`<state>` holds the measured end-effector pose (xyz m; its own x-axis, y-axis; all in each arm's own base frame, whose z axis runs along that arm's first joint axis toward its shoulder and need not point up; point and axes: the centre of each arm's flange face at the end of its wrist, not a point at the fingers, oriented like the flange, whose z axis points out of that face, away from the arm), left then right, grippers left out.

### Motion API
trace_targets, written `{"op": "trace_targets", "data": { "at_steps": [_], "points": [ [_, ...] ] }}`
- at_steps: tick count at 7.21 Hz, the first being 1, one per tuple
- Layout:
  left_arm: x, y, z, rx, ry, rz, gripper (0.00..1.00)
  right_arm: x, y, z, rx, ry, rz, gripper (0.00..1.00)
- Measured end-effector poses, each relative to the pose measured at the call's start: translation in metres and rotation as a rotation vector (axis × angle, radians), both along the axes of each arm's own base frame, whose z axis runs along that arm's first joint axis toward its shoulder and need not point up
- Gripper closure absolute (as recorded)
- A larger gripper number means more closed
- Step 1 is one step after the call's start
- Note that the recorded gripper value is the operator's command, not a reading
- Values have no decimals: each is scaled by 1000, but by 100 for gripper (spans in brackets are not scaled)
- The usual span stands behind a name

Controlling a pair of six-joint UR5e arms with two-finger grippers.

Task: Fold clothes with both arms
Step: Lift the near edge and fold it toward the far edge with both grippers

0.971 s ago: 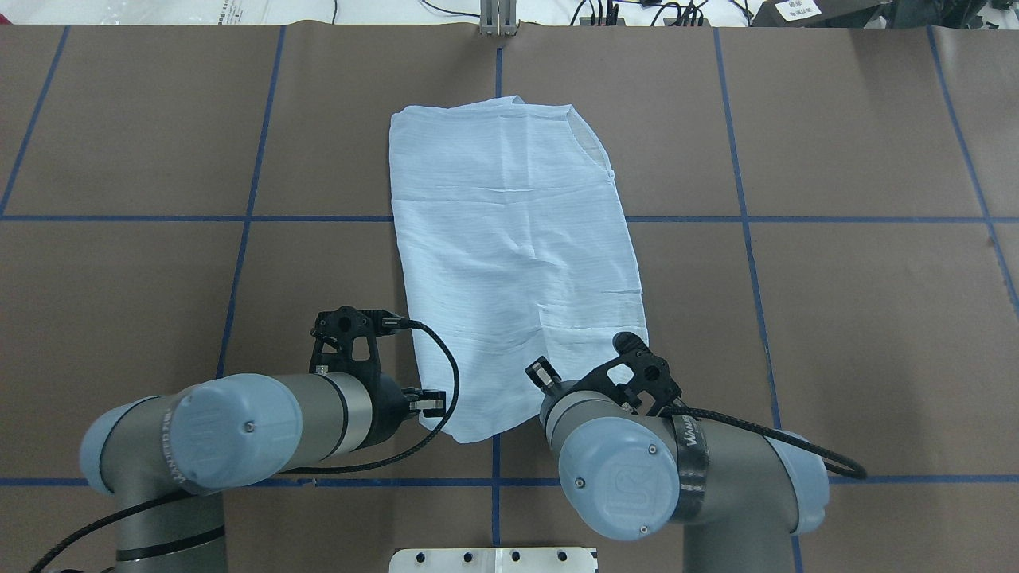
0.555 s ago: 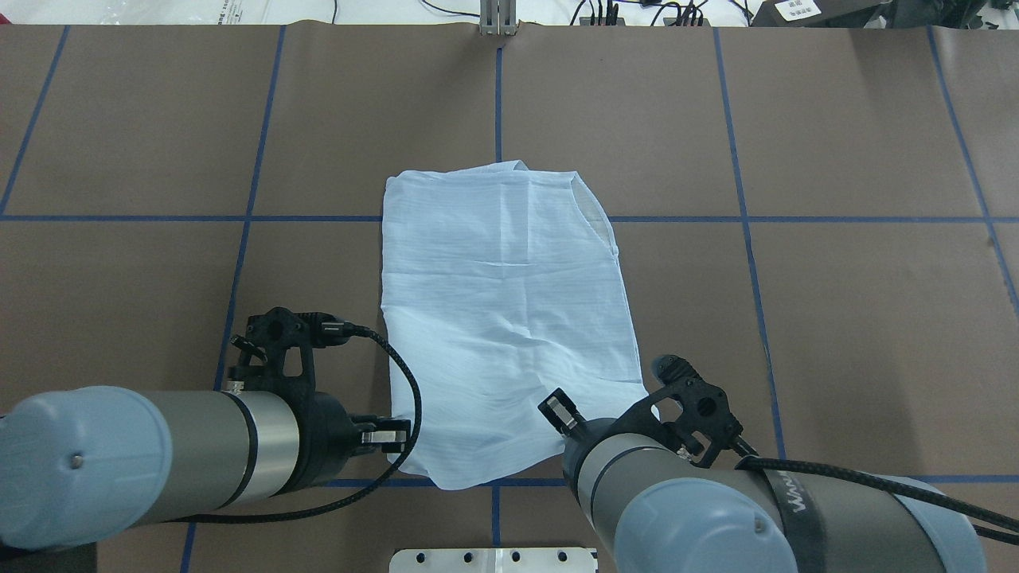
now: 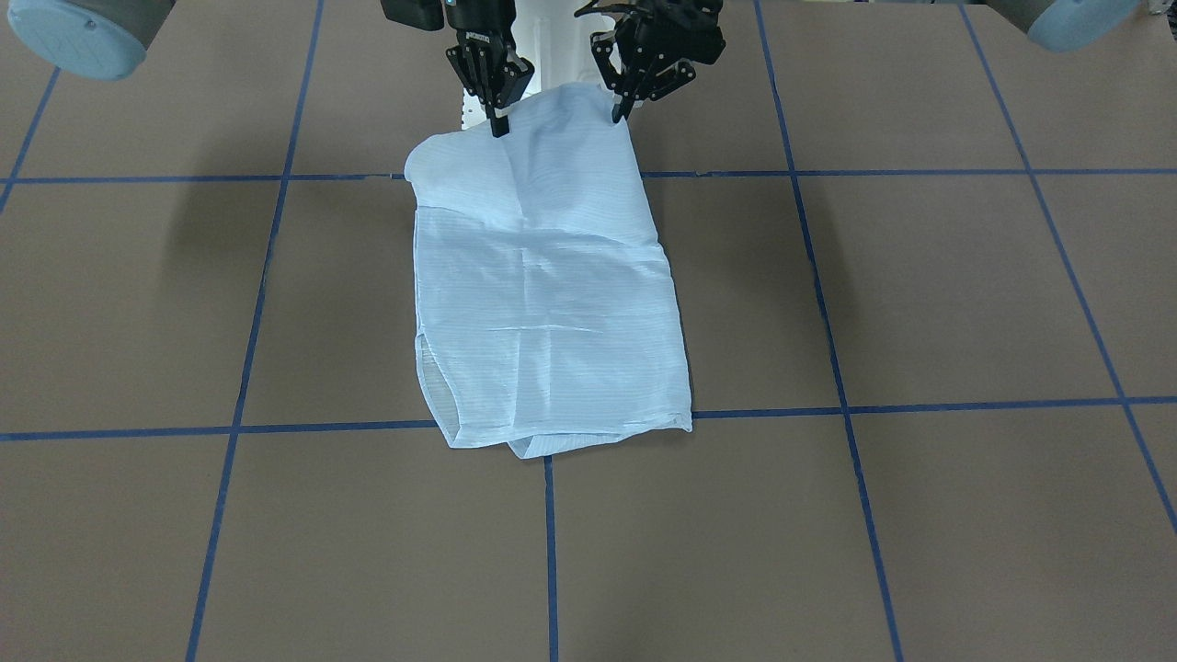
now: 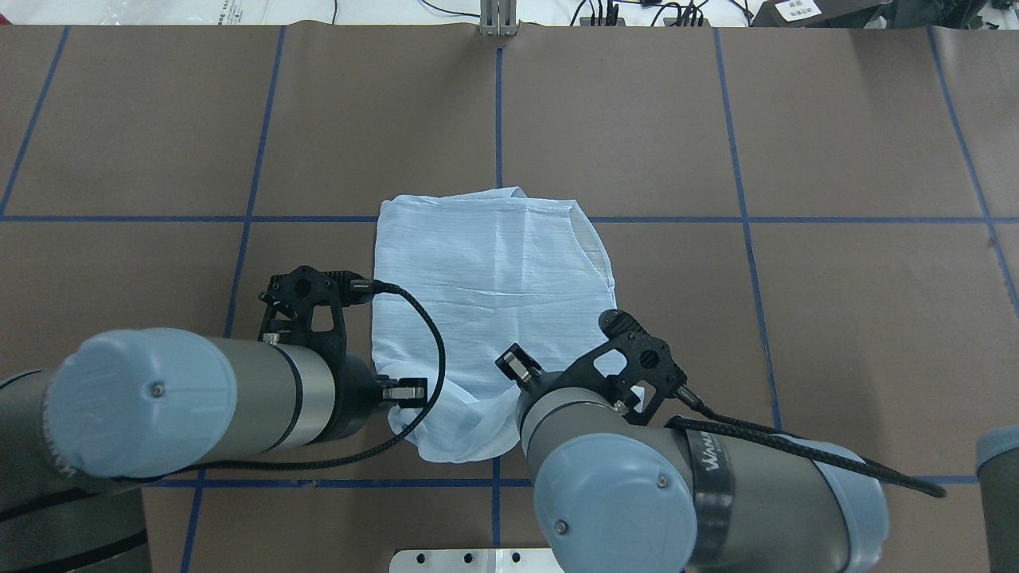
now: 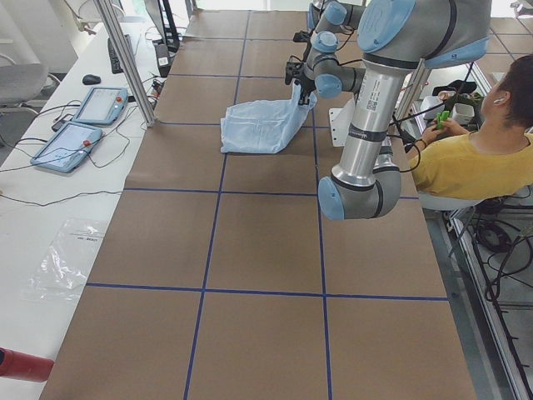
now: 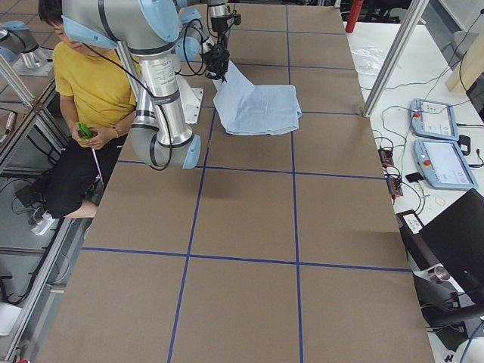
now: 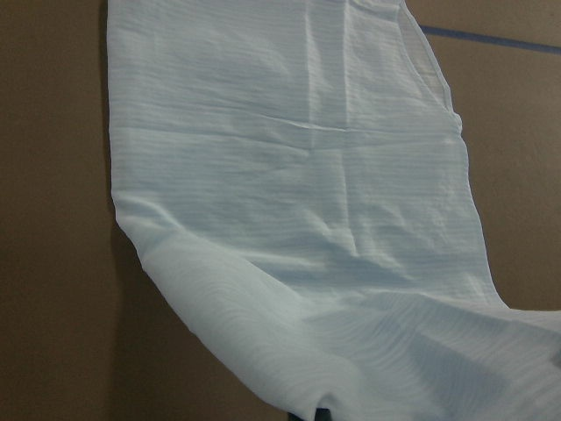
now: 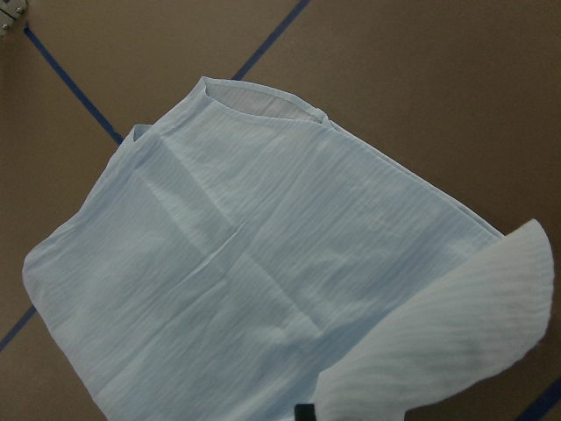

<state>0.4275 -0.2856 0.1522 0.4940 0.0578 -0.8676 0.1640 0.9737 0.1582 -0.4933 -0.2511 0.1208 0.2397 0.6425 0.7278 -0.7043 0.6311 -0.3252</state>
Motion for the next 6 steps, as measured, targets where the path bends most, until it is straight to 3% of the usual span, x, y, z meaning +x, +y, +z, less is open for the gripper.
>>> {"op": "trace_targets", "data": {
  "at_steps": [2, 6],
  "points": [
    [-5, -71, 16, 62, -77, -77, 100, -17, -47, 10, 54, 17, 37, 100],
    [53, -190, 70, 78, -122, -190, 100, -70, -144, 28, 103, 80, 104, 100]
  ]
}}
